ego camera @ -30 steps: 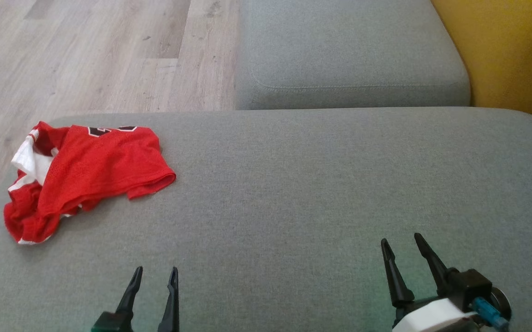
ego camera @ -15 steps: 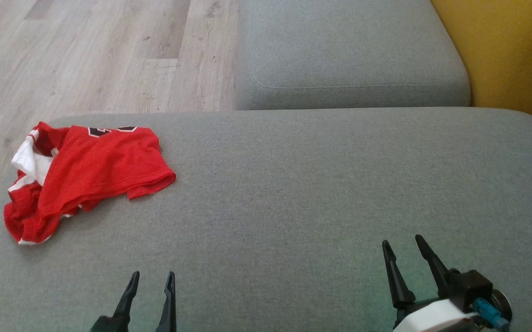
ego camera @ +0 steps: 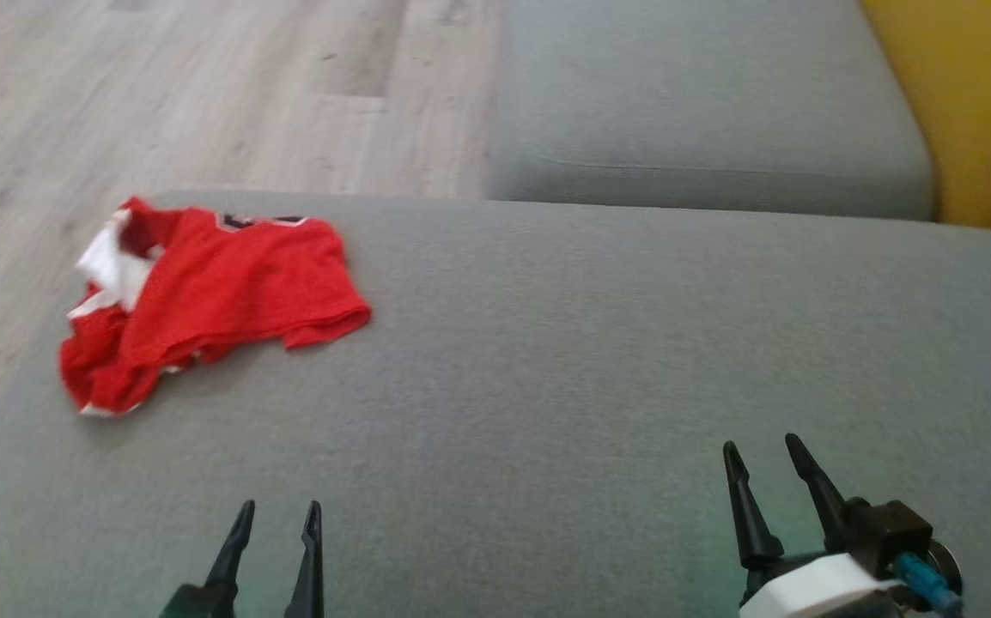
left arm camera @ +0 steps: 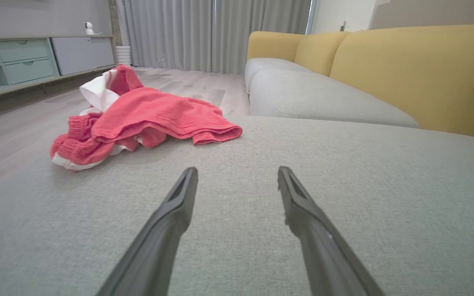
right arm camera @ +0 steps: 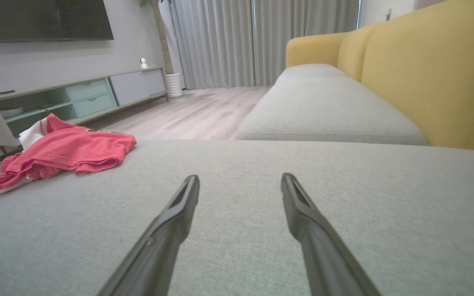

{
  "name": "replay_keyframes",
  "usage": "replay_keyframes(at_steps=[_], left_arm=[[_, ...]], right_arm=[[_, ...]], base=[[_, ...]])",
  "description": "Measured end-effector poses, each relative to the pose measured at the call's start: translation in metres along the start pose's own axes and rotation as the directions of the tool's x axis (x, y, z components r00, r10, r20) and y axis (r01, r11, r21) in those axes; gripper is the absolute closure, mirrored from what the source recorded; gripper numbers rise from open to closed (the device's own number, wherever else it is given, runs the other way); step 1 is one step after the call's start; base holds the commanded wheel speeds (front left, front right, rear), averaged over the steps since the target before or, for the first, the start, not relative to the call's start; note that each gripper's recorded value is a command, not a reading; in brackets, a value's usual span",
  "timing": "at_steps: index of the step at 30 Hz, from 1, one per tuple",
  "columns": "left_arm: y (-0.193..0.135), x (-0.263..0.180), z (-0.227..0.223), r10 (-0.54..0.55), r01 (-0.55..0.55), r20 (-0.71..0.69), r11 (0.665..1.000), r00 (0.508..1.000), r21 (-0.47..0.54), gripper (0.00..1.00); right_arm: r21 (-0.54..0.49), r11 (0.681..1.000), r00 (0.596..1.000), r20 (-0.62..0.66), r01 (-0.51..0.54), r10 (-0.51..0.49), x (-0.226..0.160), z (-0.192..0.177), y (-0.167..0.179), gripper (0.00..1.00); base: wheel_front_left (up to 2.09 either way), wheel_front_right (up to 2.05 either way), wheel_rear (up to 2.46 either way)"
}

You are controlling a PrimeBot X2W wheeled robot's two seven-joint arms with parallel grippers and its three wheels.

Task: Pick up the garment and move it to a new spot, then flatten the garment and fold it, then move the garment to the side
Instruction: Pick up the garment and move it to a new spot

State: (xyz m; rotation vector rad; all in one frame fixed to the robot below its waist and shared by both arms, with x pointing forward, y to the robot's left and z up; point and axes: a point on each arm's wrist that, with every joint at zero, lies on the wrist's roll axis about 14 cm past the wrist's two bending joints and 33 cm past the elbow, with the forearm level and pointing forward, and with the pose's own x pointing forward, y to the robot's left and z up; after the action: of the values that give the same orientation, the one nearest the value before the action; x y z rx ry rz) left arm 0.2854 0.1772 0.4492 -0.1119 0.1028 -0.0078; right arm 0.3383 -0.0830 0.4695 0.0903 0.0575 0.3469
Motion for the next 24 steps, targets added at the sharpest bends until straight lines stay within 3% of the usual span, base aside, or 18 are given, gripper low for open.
replay_keyframes(at_steps=[8, 16, 24], left_arm=[[0.046, -0.026, 0.006, 0.156, -0.156, 0.027, 0.988, 0.987, 0.002, 0.0], [0.086, -0.06, 0.009, 0.314, -0.314, 0.049, 0.949, 0.948, -0.011, 0.0], [0.101, -0.068, 0.013, 0.377, -0.377, 0.057, 0.926, 0.924, -0.019, 0.0]], right_arm=[[0.006, 0.989, 0.989, -0.012, -0.145, 0.145, 0.025, 0.0, 0.042, 0.0], [0.007, 0.957, 0.956, -0.037, -0.291, 0.291, 0.043, -0.005, 0.087, 0.0], [0.013, 0.941, 0.94, -0.027, -0.339, 0.339, 0.056, -0.002, 0.103, 0.0]], base=[[0.0, 0.0, 0.0], [0.0, 0.0, 0.0], [0.0, 0.0, 0.0]])
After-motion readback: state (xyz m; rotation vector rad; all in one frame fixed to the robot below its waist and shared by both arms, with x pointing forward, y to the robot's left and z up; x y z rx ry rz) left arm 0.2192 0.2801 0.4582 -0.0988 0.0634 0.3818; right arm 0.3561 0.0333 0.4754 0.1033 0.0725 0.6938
